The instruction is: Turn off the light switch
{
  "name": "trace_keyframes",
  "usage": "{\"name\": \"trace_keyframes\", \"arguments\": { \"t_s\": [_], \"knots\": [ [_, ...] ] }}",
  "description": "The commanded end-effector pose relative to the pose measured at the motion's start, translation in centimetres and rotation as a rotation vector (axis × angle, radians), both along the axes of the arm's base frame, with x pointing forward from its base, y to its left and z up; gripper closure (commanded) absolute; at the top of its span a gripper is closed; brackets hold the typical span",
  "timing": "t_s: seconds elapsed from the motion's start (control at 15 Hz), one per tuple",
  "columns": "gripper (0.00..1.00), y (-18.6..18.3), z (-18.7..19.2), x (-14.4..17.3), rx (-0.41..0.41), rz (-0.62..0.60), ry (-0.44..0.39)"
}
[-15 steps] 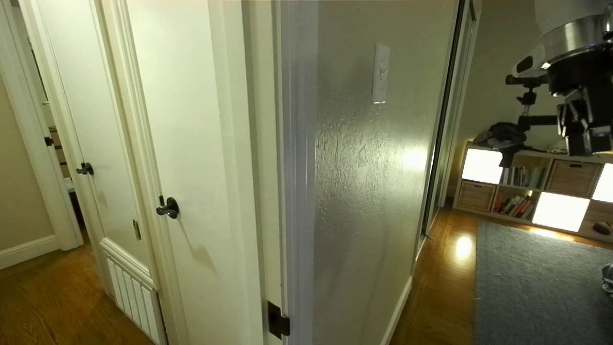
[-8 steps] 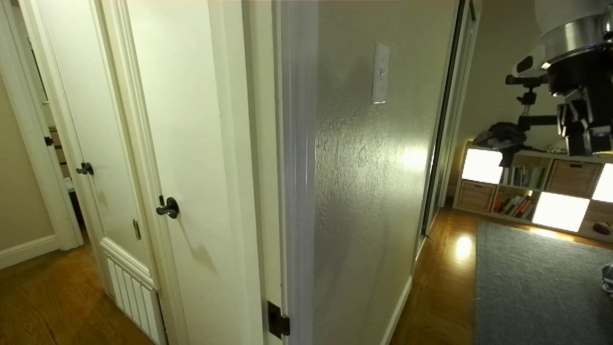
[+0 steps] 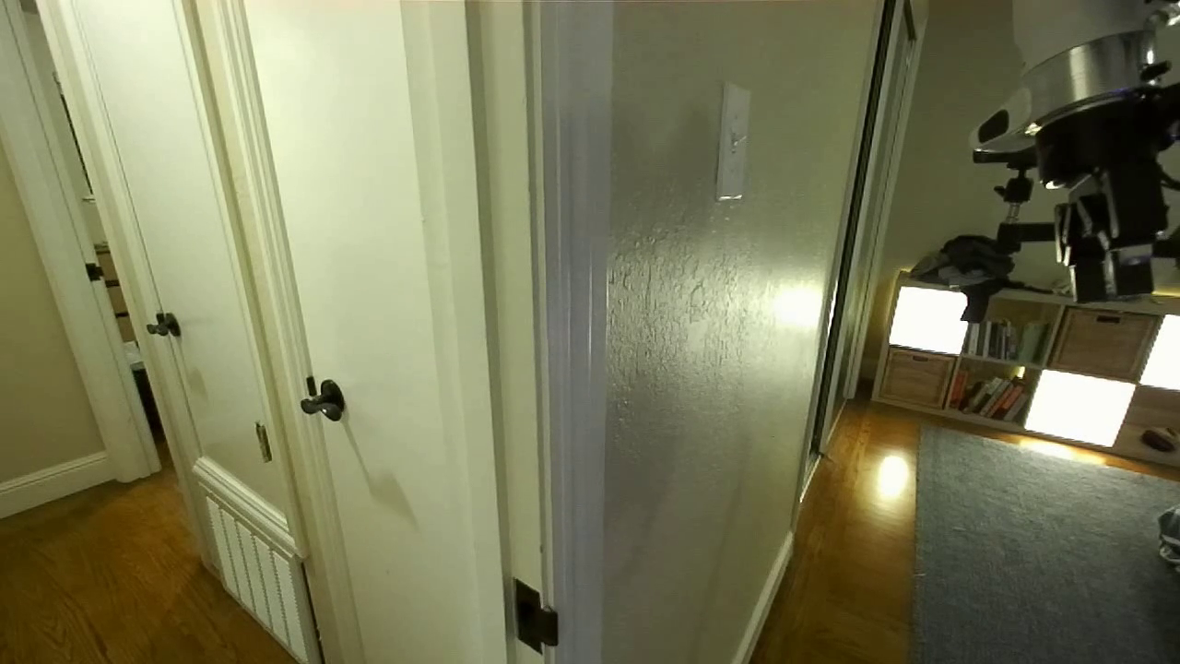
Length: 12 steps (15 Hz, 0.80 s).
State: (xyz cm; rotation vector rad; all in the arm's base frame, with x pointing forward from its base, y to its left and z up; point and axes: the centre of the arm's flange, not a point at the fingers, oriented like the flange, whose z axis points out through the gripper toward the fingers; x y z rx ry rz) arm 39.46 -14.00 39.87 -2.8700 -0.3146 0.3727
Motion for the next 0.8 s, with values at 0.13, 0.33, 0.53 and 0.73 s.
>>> {"name": "trace_keyframes", "arguments": {
  "t_s": [0.13, 0.33, 0.53, 0.73],
  "knots": [
    [0.0, 2.1, -0.1, 6.6, -0.03, -0.041, -0.08],
    [0.0, 3.7, 0.2, 9.7, -0.087, -0.086, -0.15],
    [0.0, 5.1, 0.9, 11.7, -0.128, -0.172, -0.229],
    [0.0, 5.2, 0.8, 11.5, -0.124, -0.134, -0.219]
  ]
}}
